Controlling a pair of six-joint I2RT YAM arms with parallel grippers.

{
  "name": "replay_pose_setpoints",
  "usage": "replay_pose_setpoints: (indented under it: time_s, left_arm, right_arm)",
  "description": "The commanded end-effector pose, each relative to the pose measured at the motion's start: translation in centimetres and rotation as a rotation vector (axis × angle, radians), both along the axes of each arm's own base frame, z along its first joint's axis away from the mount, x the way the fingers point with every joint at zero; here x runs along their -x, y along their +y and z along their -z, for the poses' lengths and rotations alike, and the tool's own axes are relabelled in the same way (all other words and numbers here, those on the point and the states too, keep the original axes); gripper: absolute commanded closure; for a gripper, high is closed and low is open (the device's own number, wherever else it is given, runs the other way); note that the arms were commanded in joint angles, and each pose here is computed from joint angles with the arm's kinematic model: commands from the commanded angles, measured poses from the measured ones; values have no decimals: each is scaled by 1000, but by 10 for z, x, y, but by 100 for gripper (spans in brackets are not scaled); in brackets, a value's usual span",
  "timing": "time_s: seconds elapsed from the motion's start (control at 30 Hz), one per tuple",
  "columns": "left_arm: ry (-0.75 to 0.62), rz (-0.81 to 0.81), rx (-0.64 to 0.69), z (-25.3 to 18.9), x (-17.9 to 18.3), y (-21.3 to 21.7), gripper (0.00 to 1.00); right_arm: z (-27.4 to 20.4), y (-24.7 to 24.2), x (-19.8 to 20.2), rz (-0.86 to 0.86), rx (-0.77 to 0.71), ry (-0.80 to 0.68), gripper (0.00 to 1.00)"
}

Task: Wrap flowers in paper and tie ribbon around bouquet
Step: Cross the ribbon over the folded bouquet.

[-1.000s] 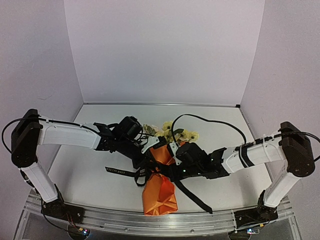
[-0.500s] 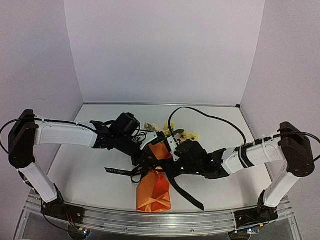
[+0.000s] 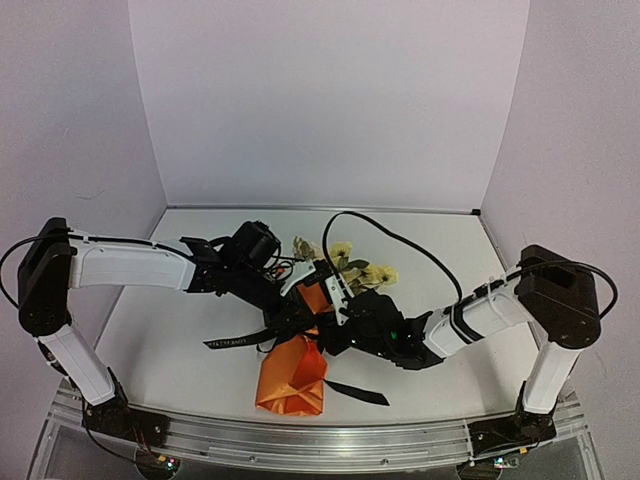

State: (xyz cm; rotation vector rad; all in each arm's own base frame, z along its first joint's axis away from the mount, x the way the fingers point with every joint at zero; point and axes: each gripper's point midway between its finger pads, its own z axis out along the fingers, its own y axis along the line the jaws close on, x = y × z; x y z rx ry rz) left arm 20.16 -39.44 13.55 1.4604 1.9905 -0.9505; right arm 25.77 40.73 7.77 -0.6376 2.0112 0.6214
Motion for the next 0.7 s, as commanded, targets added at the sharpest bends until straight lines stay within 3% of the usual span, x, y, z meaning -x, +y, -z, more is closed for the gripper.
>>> replay_pose_setpoints:
  time_s: [0.0,0.47,0.67]
  left_arm:
    - [-4,16,57,-21,-4,-12,100]
    - [28,-5,3,5,-12,-17,99]
    - [4,-37,-3,3,-19,-16,78]
  right_arm:
    - [-20,7,-9,-1,-32,-110,100]
    - [-37,12,-28,11,68,-270,100]
    - [-39,17,-29,0,78,-288,100]
